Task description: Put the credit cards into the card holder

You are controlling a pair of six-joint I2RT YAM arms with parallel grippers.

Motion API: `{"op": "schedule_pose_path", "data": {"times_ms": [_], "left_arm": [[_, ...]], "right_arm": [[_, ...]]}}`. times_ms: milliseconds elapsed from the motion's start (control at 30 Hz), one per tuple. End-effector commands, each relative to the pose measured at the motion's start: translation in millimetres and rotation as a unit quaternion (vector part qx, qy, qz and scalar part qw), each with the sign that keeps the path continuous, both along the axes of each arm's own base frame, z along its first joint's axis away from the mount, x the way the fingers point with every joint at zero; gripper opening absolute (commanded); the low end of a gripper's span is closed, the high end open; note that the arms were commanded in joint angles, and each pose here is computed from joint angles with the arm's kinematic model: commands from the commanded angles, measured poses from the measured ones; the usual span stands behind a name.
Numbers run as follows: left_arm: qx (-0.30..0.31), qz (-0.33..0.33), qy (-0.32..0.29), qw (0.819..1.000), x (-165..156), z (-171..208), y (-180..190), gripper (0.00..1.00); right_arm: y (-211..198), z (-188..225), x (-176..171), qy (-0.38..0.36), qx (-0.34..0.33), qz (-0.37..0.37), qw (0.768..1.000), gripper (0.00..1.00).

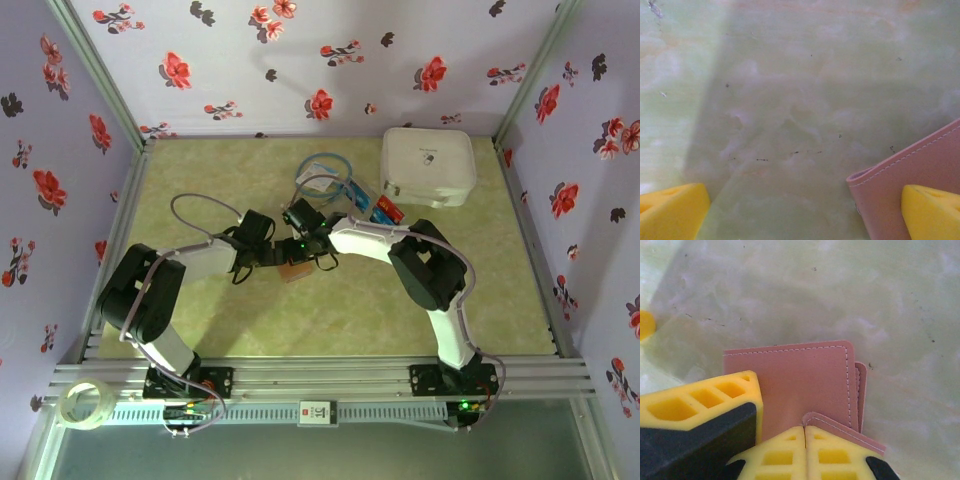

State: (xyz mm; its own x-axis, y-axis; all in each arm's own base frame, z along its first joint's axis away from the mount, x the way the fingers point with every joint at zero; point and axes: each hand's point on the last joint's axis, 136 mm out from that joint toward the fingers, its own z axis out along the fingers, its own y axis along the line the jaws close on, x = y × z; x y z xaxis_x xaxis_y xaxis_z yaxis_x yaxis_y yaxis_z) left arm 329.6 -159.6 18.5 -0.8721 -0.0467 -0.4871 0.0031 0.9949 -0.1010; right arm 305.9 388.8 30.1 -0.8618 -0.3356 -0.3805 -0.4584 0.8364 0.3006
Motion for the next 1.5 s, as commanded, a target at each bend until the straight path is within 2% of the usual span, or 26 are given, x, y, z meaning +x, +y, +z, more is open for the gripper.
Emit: {"op": "schedule_pose_path", "data": {"times_ms": [0,400,600,1167,1467], "left_arm": [[0.091,0.041,0.106,0.989,-48,-54,48,1.00],[0.135,0.052,0.107,0.984,-50,-63,52,1.00],[0.141,0.053,0.116,0.982,-51,-71,53,1.00],[0.136,0.049,0.120,0.982,-53,-78,51,1.00],[0.116,0.047,0.108,0.986,-47,-63,44,1.00]], "right_arm": [[-31,-68,-88,0.156,-0.086,0.055,0.983,0.00],[8,17,-41,0.099,0.079,0.016,0.992,0.00],[6,44,-26,0.080,0.119,0.004,0.990,0.00],[4,25,-8,0.088,0.120,-0.022,0.989,0.00],[-5,-14,-12,0.108,0.080,-0.029,0.991,0.00]]}}
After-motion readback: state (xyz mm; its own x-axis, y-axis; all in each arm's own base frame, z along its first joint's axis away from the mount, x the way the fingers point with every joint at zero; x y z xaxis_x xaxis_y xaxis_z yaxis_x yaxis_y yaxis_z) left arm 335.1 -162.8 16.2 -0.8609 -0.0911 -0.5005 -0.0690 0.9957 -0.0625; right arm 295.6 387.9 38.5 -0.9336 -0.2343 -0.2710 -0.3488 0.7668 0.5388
